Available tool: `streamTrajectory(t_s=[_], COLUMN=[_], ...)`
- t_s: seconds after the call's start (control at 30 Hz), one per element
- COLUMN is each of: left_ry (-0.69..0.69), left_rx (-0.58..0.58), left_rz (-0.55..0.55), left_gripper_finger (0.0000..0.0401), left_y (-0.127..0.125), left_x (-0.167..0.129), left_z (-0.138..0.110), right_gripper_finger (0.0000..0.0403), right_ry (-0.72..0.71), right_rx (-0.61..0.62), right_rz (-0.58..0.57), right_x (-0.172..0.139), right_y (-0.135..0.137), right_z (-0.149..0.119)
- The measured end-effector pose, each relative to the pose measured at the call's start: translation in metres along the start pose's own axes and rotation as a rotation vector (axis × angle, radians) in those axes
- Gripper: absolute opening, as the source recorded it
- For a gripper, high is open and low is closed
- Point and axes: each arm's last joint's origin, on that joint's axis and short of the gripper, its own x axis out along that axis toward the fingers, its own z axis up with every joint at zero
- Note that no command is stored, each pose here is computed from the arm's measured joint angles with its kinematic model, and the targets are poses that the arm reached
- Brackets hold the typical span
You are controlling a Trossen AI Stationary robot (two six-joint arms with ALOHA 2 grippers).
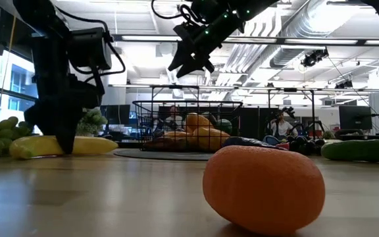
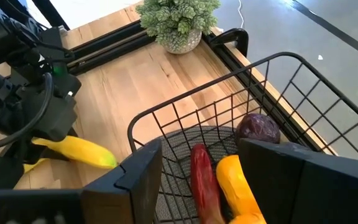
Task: Build produce basket
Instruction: Put the banana into the black wire basket
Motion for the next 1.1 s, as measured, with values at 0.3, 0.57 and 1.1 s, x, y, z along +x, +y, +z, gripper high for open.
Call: streamTrajectory(t_s=[0.3,0.57,1.1], left_ry=[-0.051,-0.13,-0.375], left_rx=[0.022,0.061,0.27], left_rz=[-0.059,-0.13,-0.201], left_gripper_finger=[0.0123,0.0125,0.0126], left_y=[-0.013,-0.032,-0.052], left_x=[-0.014,-0.038,-0.126], left_z=[0.014,0.034,0.092], right_gripper_finger=[0.0195,0.0195,0.0195], right_ry=[-0.003,0.014,0.031], right_rx=[0.02,0.039,0.056], right_rz=[-0.031,-0.072,-0.092], right_x=[-0.018,-0.038,-0.049], right_y=[-0.014,-0.027,-0.034], right_z=[0.006,0.009,0.01])
